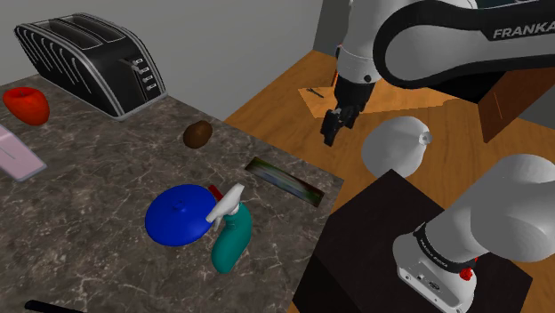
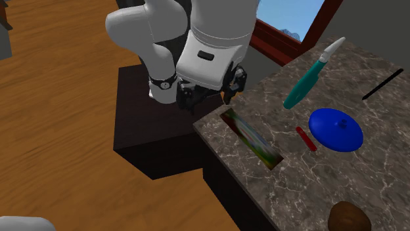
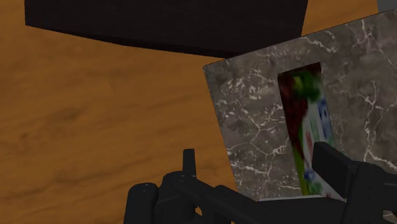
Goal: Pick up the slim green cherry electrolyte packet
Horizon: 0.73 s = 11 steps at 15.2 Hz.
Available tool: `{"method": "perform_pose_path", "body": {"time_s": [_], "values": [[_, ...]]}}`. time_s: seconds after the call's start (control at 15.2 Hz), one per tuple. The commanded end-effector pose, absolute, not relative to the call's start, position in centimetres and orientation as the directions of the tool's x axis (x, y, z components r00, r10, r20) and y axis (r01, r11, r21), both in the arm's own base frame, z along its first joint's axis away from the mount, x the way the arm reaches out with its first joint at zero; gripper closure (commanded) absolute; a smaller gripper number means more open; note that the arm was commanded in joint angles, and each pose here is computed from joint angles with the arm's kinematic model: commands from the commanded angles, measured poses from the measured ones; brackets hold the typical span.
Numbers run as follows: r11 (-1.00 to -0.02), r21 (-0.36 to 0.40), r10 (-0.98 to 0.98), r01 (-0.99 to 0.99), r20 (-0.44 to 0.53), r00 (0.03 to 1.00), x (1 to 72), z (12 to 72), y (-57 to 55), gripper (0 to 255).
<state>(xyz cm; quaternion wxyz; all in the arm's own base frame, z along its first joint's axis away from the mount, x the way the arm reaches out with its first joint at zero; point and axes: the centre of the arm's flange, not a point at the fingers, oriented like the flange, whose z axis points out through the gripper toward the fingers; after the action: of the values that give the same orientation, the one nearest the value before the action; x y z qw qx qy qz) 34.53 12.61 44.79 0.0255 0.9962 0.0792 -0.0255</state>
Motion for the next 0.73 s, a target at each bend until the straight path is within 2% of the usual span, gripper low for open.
{"method": "perform_pose_path", "body": {"time_s": [0.0, 0.66], "values": [[-0.986, 0.038, 0.164, 0.165, -0.045, 0.985, 35.2, 43.0, 14.5, 0], [-0.98, 0.001, 0.2, 0.2, -0.003, 0.98, 38.1, 35.2, 23.9, 0]]}}
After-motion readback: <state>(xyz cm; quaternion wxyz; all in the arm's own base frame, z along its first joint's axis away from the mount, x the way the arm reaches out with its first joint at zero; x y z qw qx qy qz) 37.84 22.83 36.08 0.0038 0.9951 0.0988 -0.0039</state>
